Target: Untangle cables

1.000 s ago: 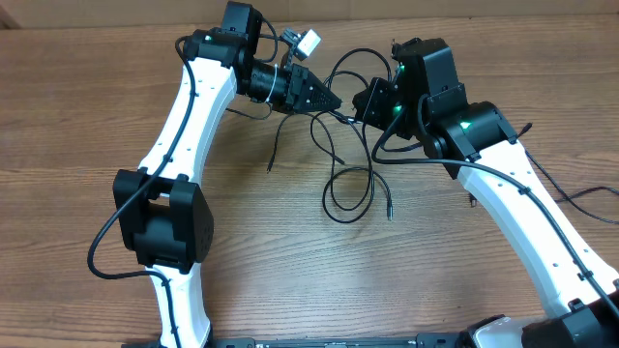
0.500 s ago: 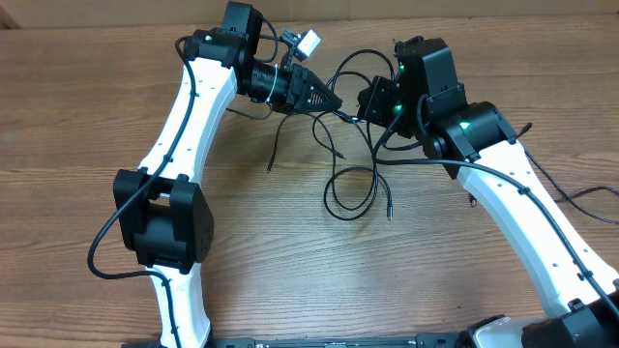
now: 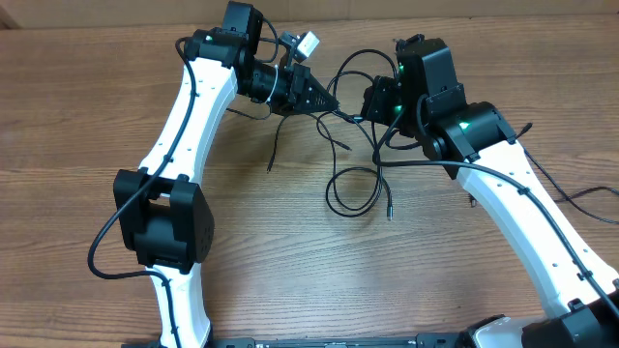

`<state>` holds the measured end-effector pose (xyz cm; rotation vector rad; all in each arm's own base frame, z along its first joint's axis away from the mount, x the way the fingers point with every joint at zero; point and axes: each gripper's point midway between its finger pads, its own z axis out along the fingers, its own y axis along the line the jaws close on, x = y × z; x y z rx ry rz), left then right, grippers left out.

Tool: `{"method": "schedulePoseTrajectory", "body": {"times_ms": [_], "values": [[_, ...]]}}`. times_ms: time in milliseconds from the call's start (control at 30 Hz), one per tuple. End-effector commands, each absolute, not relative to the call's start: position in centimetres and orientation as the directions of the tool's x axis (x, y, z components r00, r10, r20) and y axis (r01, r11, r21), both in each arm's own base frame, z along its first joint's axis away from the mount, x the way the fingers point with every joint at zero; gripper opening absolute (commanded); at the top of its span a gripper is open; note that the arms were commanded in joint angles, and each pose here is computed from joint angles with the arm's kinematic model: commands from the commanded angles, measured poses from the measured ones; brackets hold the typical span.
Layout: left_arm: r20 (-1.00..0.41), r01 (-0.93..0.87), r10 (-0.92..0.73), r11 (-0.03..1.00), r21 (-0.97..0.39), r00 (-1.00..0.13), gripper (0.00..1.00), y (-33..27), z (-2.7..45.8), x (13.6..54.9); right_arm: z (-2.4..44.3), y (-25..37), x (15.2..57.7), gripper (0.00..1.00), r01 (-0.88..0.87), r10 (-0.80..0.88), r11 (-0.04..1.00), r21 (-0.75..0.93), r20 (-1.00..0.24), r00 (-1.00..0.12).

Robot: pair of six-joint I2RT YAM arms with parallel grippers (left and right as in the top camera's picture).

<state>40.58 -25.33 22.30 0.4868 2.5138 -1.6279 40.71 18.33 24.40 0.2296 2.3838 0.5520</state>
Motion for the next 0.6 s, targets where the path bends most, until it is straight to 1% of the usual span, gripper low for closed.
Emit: {"method": "schedulePoseTrajectory", "body": {"times_ms": [0,100,167,233,333,400,500,533,567], "values": [[-0.273,0.333,0.213,0.336,-0.881,-0.938,0.04,-25.5,23.0,40.2,24.0,16.4,41.6,0.04,0.022,0.238,0.947,0.32,-0.653,-0.719],[-0.291,0.341,0.21,0.26,-0.903,-0.933,0.04,-25.5,24.2,40.0,23.1,15.2,41.7,0.04,0.034,0.192,0.97,0.24,-0.676,-0.712],[-0.301,0.343,0.206,0.215,-0.914,-0.931,0.04,-25.4,25.0,39.9,22.6,13.7,41.9,0.04,0.082,0.178,0.982,0.169,-0.696,-0.695],[-0.293,0.335,0.204,0.216,-0.917,-0.934,0.04,-25.3,25.0,39.9,22.6,12.1,42.2,0.04,0.137,0.166,0.986,0.099,-0.723,-0.671],[-0.283,0.326,0.205,0.224,-0.918,-0.937,0.04,-25.2,24.8,39.7,23.0,10.6,42.4,0.04,0.189,0.155,0.981,0.041,-0.75,-0.642],[-0.279,0.323,0.206,0.226,-0.919,-0.938,0.04,-25.1,24.8,39.7,23.2,10.7,42.6,0.04,0.162,0.119,0.987,0.018,-0.758,-0.642],[-0.289,0.335,0.213,0.232,-0.913,-0.933,0.04,-25.1,24.6,39.5,23.3,10.9,42.8,0.04,0.155,0.121,0.987,0.027,-0.763,-0.634],[-0.289,0.339,0.215,0.253,-0.906,-0.933,0.04,-25.0,24.3,39.6,23.4,11.1,42.8,0.04,0.15,0.122,0.988,0.033,-0.764,-0.634],[-0.287,0.343,0.217,0.296,-0.892,-0.933,0.04,-24.8,23.5,39.9,23.3,11.4,42.8,0.04,0.138,0.124,0.989,0.045,-0.761,-0.637]]}}
